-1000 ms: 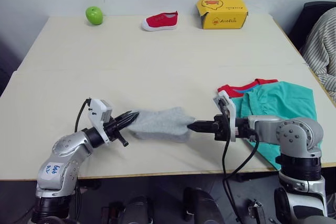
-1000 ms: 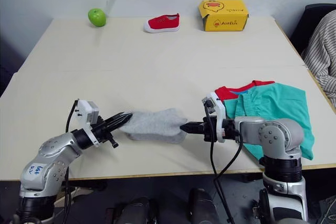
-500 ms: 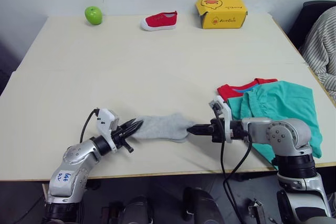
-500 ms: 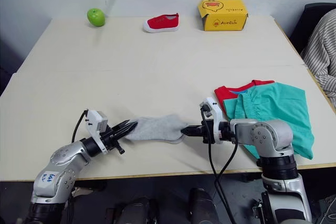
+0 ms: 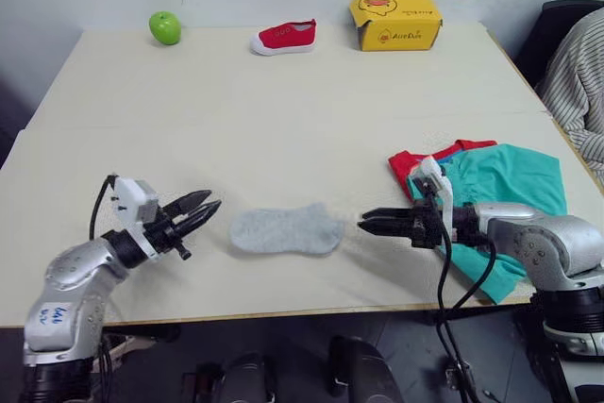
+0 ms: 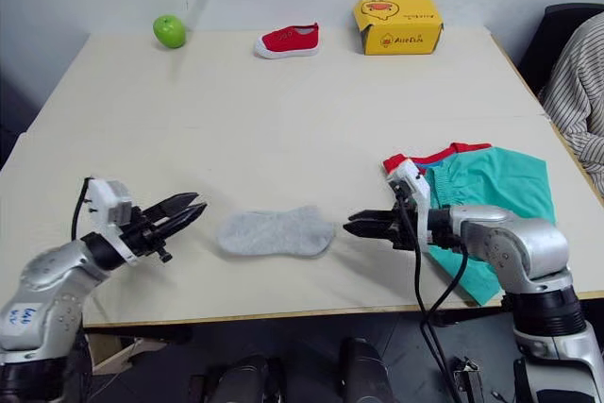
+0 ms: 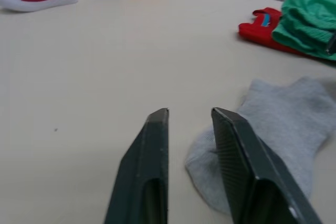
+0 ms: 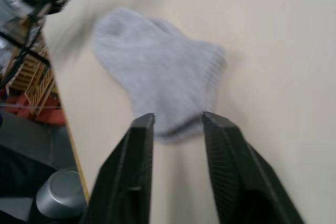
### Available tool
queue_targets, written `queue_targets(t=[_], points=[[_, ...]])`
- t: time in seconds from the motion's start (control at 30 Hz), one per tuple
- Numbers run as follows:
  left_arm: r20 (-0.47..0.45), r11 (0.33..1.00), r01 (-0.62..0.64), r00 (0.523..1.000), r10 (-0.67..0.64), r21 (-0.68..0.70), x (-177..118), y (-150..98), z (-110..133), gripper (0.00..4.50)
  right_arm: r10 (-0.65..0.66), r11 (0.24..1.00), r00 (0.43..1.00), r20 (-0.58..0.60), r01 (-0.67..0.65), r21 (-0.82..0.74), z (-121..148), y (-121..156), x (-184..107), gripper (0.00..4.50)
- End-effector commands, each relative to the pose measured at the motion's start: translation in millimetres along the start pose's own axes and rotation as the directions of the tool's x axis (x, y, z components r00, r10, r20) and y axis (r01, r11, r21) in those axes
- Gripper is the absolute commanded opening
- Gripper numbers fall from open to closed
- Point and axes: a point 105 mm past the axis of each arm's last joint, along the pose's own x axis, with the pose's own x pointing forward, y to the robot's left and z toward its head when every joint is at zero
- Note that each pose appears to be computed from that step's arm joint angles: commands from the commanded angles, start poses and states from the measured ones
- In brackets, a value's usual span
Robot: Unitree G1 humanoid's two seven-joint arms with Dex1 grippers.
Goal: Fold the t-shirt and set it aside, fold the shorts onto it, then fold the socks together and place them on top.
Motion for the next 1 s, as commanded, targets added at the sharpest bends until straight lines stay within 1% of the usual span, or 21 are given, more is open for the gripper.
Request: queue_targets(t=[0.03,0.07,0.13,0.2,0.23,0.27,0.33,0.37,0.4,0.47,0.57,0.67,0.73,0.77,0.8,0.83,0.93,1.0], points=[[0.018,0.991,0.131,0.991,-0.132,0.034,26.7,-21.8,6.2,0.06,0.041,0.984,0.995,0.096,-0.023,-0.175,11.8,14.4,38.3,0.00],[0.005,0.987,0.157,0.988,-0.157,0.034,34.7,-27.9,1.0,0.02,0.021,0.978,0.994,0.109,0.002,-0.207,9.7,13.4,50.2,0.00],[-0.057,0.983,0.181,0.982,-0.179,0.039,48.5,-38.3,-18.4,0.02,-0.024,0.966,0.993,0.112,0.052,-0.253,1.8,11.0,73.5,0.00],[-0.110,0.979,0.201,0.974,-0.197,0.025,55.2,-47.6,-35.8,0.02,-0.063,0.954,0.991,0.115,0.094,-0.286,-6.5,8.4,88.4,0.00],[-0.120,0.979,0.203,0.973,-0.199,0.021,56.8,-49.3,-39.7,0.02,-0.078,0.949,0.990,0.118,0.110,-0.295,-8.7,6.5,91.5,0.00],[-0.149,0.980,0.196,0.970,-0.191,0.022,57.9,-50.5,-47.9,0.02,-0.102,0.953,0.986,0.132,0.135,-0.271,-13.3,3.4,94.6,0.00],[-0.217,0.985,0.168,0.964,-0.154,0.049,55.9,-49.6,-66.3,0.02,-0.182,0.953,0.972,0.151,0.212,-0.218,-26.0,-8.1,97.2,0.00],[-0.240,0.987,0.152,0.961,-0.135,0.057,54.5,-47.9,-72.6,0.02,-0.232,0.942,0.961,0.147,0.260,-0.212,-33.0,-16.3,96.5,0.00],[-0.243,0.991,0.117,0.965,-0.098,0.066,53.8,-43.7,-74.7,0.02,-0.270,0.930,0.954,0.133,0.294,-0.220,-39.6,-23.3,94.3,0.00],[-0.232,0.997,0.032,0.973,-0.013,0.076,52.4,-33.3,-76.5,0.02,-0.324,0.908,0.939,0.118,0.343,-0.240,-47.7,-34.4,86.2,0.00],[-0.222,0.994,-0.073,0.971,0.090,0.081,48.6,-17.7,-79.2,0.02,-0.363,0.896,0.924,0.121,0.382,-0.228,-50.9,-43.0,71.6,0.00],[-0.186,0.991,-0.130,0.973,0.134,0.035,42.3,-7.5,-76.9,0.02,-0.397,0.879,0.912,0.103,0.410,-0.243,-56.8,-50.3,52.2,0.00],[-0.109,0.993,-0.119,0.987,0.116,-0.017,36.9,-6.1,-63.8,0.02,-0.404,0.870,0.906,0.124,0.423,-0.253,-51.1,-52.7,41.3,0.00],[-0.073,0.995,-0.099,0.993,0.097,-0.033,34.8,-7.0,-57.0,0.02,-0.392,0.872,0.908,0.147,0.418,-0.254,-44.7,-51.5,39.8,0.00],[-0.052,0.996,-0.085,0.995,0.083,-0.041,33.4,-7.8,-52.7,0.02,-0.383,0.874,0.909,0.163,0.413,-0.255,-40.4,-50.3,39.3,0.00],[-0.041,0.997,-0.068,0.997,0.066,-0.045,31.3,-8.4,-49.1,0.02,-0.351,0.878,0.915,0.197,0.395,-0.271,-29.7,-45.9,42.5,0.00],[-0.037,0.997,-0.064,0.997,0.062,-0.051,23.9,-4.6,-43.8,0.02,-0.255,0.883,0.931,0.261,0.334,-0.330,-7.4,-31.9,53.5,0.00],[-0.041,0.996,-0.071,0.997,0.069,-0.047,16.1,0.8,-40.8,0.02,-0.193,0.884,0.945,0.264,0.285,-0.371,-0.6,-23.4,62.6,0.00]])
